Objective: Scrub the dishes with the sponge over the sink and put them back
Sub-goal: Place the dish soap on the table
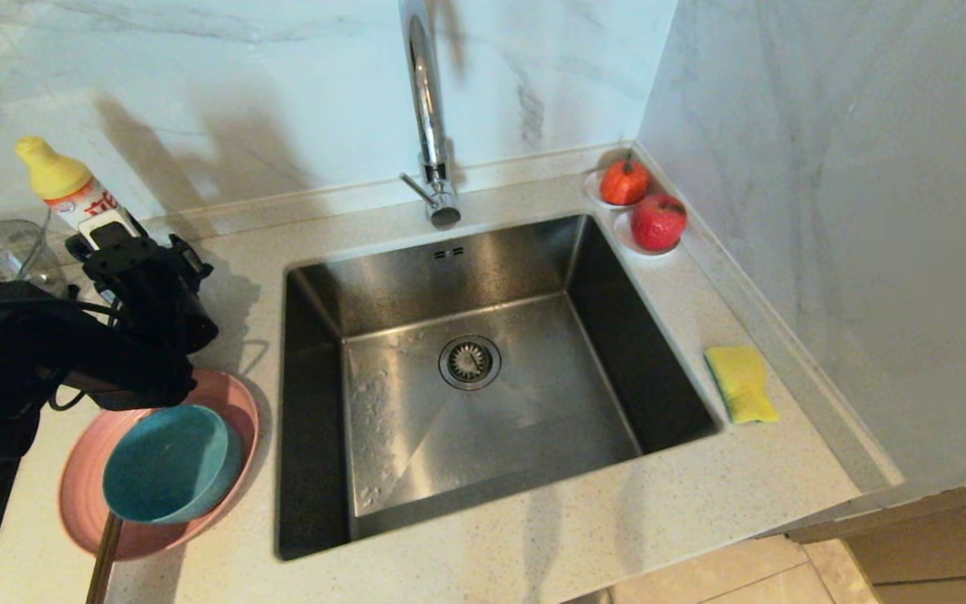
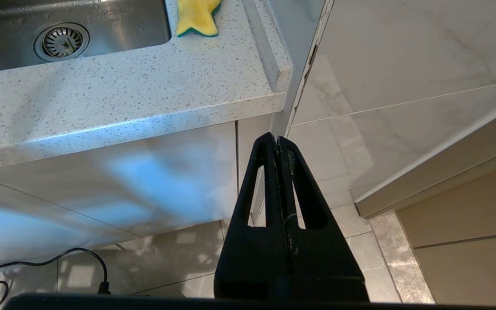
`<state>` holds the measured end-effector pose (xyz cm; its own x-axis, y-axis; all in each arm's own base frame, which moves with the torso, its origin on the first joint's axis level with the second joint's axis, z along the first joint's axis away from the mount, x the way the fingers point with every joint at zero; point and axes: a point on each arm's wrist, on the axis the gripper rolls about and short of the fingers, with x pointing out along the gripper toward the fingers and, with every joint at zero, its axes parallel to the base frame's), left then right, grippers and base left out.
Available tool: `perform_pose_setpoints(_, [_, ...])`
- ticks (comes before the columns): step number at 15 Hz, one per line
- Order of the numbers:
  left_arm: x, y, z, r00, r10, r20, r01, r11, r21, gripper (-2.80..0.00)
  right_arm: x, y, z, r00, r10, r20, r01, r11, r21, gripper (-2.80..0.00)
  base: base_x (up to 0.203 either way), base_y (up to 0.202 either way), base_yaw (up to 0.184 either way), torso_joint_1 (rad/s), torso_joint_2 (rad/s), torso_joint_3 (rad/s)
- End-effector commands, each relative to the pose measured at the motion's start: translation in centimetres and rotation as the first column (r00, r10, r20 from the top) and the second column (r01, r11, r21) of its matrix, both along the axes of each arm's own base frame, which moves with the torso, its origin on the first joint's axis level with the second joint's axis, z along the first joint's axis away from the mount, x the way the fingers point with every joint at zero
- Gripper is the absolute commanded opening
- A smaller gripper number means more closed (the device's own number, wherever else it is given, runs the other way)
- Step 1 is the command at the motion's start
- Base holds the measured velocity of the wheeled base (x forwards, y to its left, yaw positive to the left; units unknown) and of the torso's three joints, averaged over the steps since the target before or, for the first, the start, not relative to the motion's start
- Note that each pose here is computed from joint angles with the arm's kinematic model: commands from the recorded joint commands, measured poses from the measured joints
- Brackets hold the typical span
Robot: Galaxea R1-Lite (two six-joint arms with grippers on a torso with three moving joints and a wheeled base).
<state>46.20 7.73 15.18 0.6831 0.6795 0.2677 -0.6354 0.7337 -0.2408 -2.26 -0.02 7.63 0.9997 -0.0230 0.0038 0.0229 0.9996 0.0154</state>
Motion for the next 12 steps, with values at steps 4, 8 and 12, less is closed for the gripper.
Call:
perform_pose_setpoints(4, [-1.0,-0.1,3.2,0.997,0.004,0.074,-0.005,1.000,0.013,0.00,0.0,0.0,0.0,1.000,0.000,0.001,0.000,1.000,0.000,-2.80,0.000,0.000,0.000,0.000,0.00,0.000])
perform_pose_setpoints(8, [-3.4,-0.5,8.5,0.986,0.002,0.166,-0.007,0.999,0.032,0.00,0.0,0.0,0.0,1.000,0.000,0.001,0.000,1.000,0.000,-2.80,0.000,0.000,0.000,0.000,0.00,0.000])
perform_pose_setpoints(12, [-6.9,-1.1,14.4,0.980,-0.007,0.201,-0.002,0.999,0.044,0.00,0.0,0.0,0.0,1.000,0.000,-0.001,0.000,1.000,0.000,-2.80,0.000,0.000,0.000,0.000,0.00,0.000])
